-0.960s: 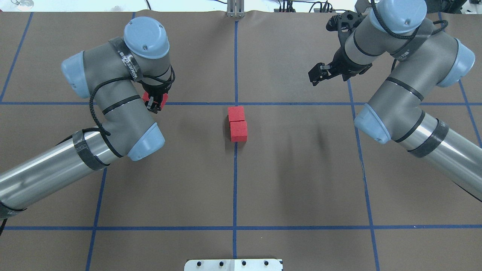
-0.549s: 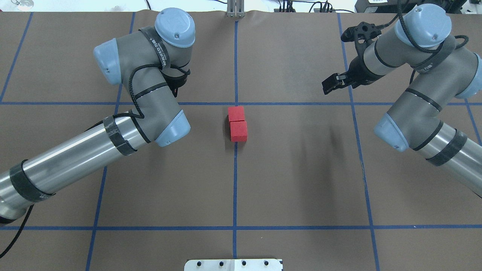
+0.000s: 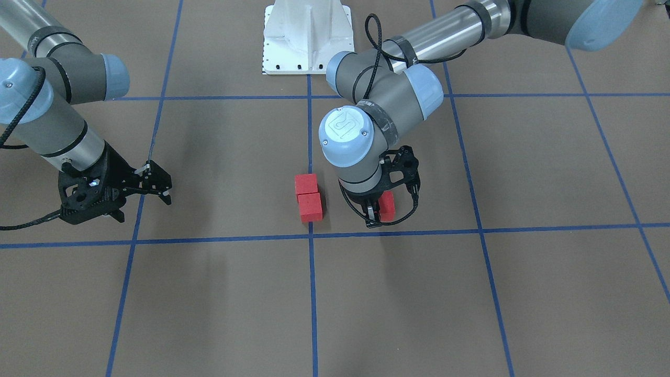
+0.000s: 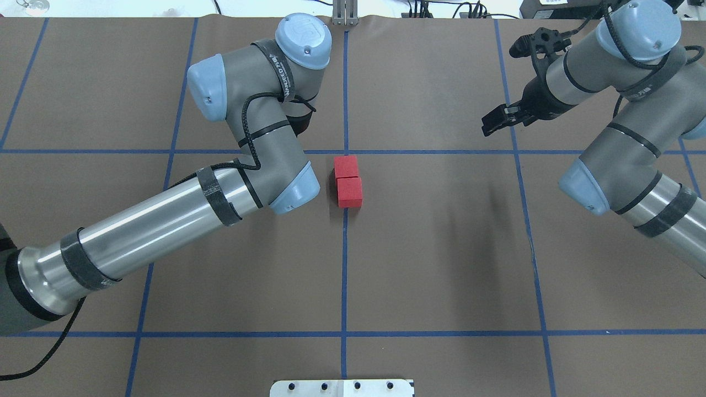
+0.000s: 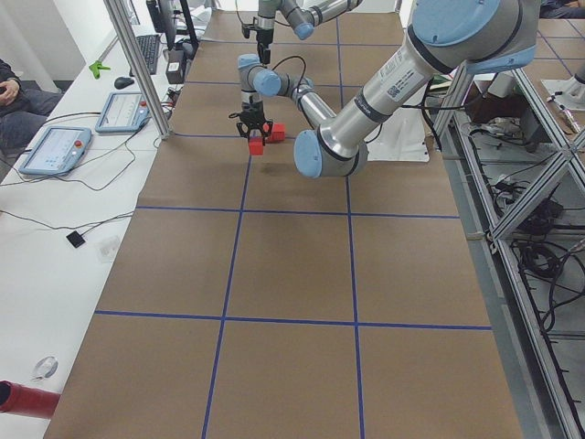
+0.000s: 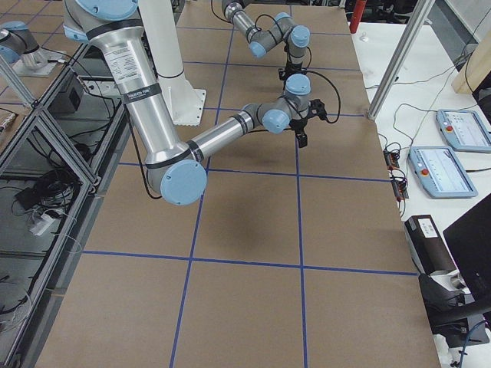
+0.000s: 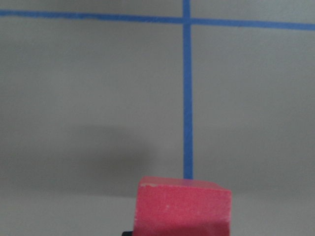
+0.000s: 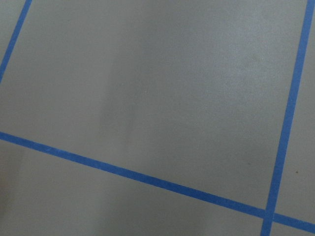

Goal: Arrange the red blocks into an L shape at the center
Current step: 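Carry the red cube with the left gripper toward the two-cube pair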

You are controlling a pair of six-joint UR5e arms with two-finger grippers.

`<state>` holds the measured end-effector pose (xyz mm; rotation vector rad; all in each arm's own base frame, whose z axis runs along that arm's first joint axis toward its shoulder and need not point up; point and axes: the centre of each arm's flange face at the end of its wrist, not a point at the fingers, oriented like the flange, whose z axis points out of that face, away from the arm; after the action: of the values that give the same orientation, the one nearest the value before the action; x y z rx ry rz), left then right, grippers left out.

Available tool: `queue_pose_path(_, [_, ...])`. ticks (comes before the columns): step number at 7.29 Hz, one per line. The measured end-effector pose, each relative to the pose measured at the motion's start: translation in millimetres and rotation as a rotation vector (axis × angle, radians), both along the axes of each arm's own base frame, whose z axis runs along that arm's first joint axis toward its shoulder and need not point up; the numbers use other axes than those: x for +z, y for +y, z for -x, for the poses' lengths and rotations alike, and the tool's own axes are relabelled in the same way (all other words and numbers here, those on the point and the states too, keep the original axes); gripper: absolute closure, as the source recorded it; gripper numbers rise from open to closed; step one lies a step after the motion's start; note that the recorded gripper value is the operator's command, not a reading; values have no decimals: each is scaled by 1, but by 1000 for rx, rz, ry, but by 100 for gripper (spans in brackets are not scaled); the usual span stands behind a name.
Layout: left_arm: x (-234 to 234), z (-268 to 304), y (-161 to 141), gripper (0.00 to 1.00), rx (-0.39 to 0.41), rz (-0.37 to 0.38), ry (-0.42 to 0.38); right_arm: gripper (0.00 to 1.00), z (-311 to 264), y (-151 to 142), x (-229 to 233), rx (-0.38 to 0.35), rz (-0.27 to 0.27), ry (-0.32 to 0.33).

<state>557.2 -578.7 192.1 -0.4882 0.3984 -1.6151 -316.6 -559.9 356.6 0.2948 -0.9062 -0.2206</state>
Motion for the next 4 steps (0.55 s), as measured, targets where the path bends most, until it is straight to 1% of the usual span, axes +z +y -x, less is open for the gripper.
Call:
queue_pose_path(1, [-4, -8, 8, 100, 16, 24, 21, 1, -1, 0, 0, -2, 0, -3])
queue_pose_path(2, [-7, -16, 15, 100, 30, 29, 35, 1, -1, 0, -1, -3, -1, -4])
queue_pose_path(4, [-11, -22, 18, 100, 41, 11, 67, 1, -1, 0, 0, -3, -2, -4])
